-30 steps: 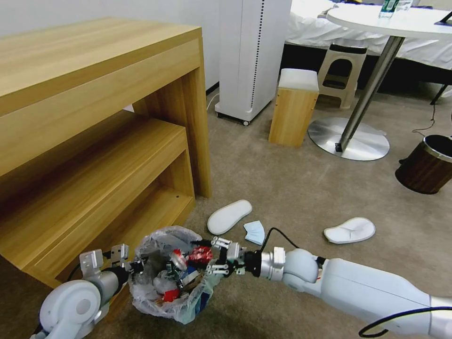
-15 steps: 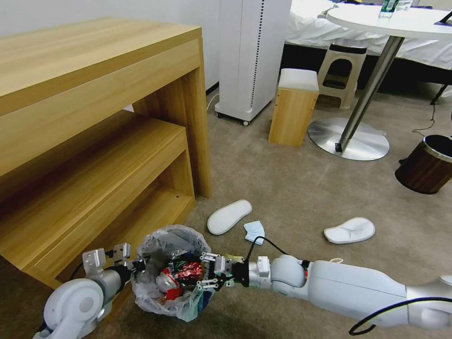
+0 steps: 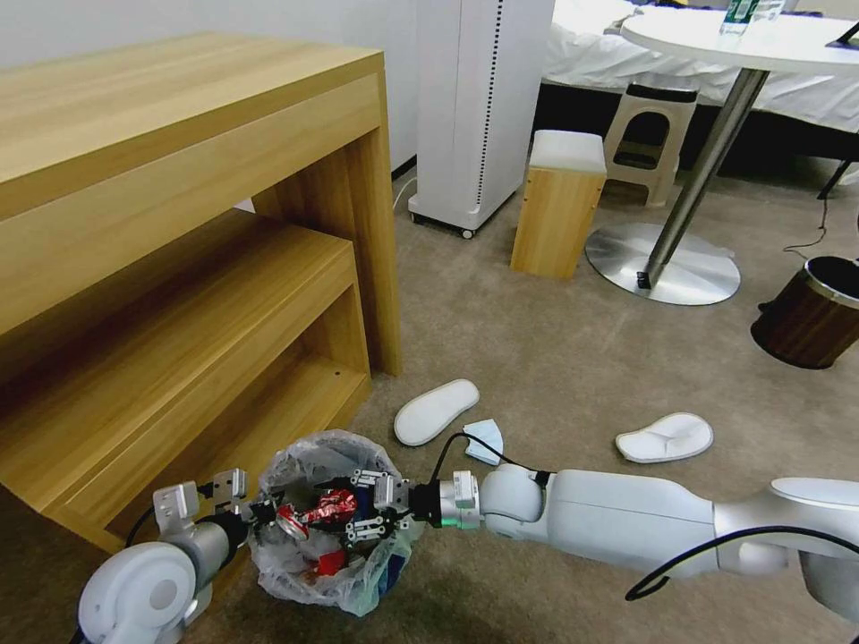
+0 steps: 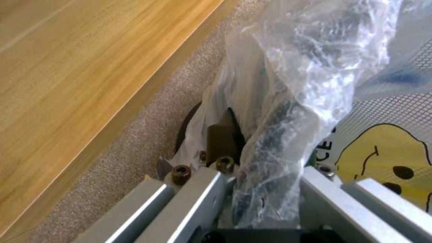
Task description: Pick up the trash bin and place the garbage on the floor into it.
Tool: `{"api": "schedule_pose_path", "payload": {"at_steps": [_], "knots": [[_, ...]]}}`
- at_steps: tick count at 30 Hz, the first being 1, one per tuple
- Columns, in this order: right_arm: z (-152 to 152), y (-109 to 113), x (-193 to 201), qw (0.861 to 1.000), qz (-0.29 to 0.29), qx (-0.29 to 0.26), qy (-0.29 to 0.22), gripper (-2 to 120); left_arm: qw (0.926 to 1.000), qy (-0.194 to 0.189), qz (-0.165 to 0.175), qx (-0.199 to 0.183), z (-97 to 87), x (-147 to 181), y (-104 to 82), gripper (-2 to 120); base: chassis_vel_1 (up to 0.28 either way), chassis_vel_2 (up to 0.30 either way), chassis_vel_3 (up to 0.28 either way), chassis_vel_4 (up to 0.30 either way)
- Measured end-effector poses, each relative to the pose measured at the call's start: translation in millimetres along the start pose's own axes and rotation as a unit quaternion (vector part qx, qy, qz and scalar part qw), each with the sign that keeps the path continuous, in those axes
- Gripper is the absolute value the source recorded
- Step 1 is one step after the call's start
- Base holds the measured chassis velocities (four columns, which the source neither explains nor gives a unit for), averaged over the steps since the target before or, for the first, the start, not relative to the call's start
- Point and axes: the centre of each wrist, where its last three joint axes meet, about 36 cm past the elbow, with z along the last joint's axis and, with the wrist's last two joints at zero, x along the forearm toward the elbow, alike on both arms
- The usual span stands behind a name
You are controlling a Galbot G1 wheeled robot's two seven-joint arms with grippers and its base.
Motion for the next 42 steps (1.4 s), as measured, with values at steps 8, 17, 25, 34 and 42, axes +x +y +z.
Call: {"api": "schedule_pose_path", "payload": {"at_steps": [8, 17, 25, 34, 42], "knots": [[10.0, 2.3, -7.0, 1.0, 0.003, -0.002, 0.004, 48, 1.0, 0.0, 0.001, -0.001, 1.1, 1.6, -1.3, 0, 0.0, 0.0, 0.0, 0.0], [16.3, 4.6, -7.8, 1.0, -0.001, -0.003, 0.003, 70, 1.0, -0.003, 0.004, -0.003, -1.4, 6.5, -2.6, 0, 0.0, 0.0, 0.0, 0.0], [14.8, 6.2, 0.7, 1.0, 0.006, -0.008, -0.003, 99, 1.0, -0.003, 0.002, -0.002, -1.2, 5.7, -1.4, 0, 0.0, 0.0, 0.0, 0.0], [15.0, 10.7, 15.1, 1.0, 0.022, -0.015, -0.003, 100, 1.0, -0.001, -0.001, 0.0, -0.4, 3.2, 0.8, 0, 0.0, 0.0, 0.0, 0.0], [2.3, -1.5, 29.8, 0.996, 0.078, -0.017, -0.025, 100, 1.0, -0.001, -0.009, 0.004, 0.9, 0.9, 6.2, 0, 0.0, 0.0, 0.0, 0.0]]}}
